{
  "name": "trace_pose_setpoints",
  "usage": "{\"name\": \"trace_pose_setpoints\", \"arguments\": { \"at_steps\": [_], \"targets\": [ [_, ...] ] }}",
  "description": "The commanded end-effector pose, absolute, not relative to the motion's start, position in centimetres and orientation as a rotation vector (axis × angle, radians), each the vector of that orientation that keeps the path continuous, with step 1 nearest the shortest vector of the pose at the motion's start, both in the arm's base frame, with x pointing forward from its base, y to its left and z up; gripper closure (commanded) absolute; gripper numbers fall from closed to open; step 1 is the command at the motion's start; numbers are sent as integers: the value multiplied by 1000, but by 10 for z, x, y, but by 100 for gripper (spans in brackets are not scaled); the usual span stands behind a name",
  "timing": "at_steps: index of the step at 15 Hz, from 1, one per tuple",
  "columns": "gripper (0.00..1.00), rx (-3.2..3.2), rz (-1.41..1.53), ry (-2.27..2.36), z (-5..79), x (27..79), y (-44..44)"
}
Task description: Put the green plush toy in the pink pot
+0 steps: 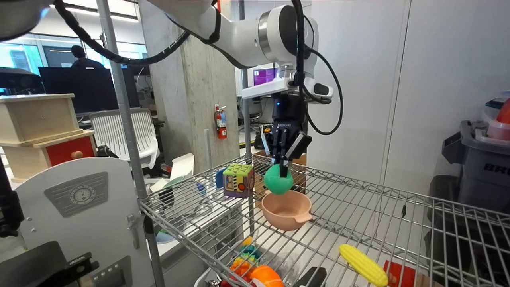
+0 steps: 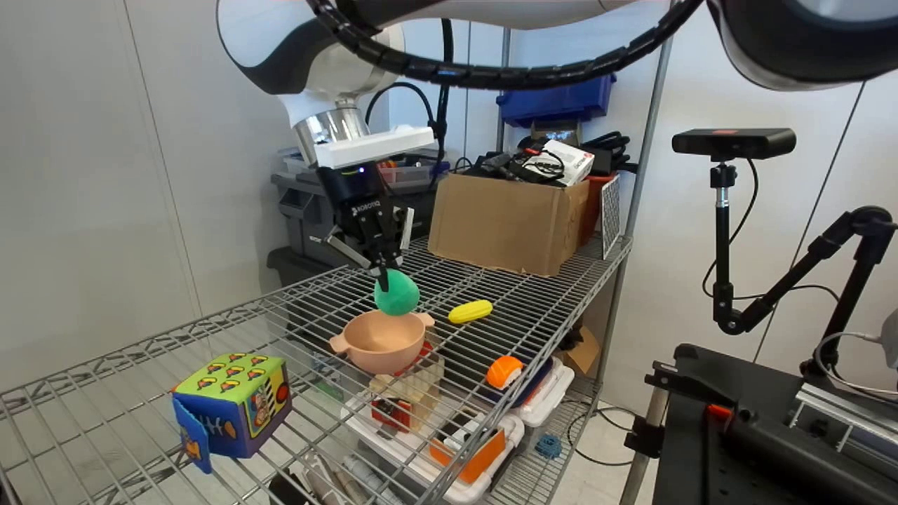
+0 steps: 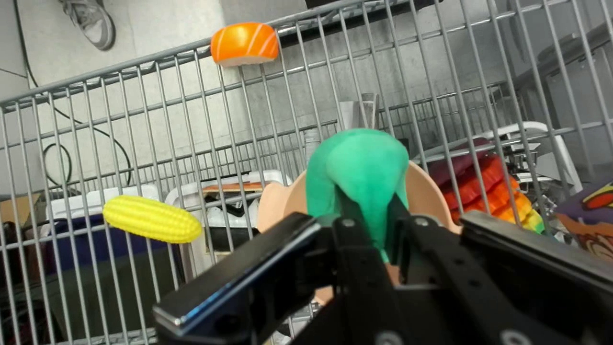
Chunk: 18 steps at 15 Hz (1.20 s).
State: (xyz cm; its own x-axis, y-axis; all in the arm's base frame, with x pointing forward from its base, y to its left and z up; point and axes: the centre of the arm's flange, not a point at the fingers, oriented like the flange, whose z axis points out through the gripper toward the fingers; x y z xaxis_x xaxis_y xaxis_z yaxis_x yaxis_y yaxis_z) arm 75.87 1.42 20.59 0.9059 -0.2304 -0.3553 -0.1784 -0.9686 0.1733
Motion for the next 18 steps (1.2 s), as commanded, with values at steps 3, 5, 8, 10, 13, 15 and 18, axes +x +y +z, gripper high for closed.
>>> {"name": "trace_pose_setpoints", "arguments": {
  "at_steps": [3, 5, 8, 10, 13, 15, 18],
  "targets": [
    [96, 2937, -560, -319, 203, 833, 23],
    [96, 2936, -556, -310, 201, 833, 23],
    [85, 2928, -571, -306, 200, 833, 22],
    [59, 2917, -577, -317, 199, 833, 22],
    [39, 2912, -582, -323, 198, 833, 22],
    [24, 2910, -579, -324, 198, 833, 22],
    [4, 2912, -571, -325, 197, 833, 21]
  ]
}}
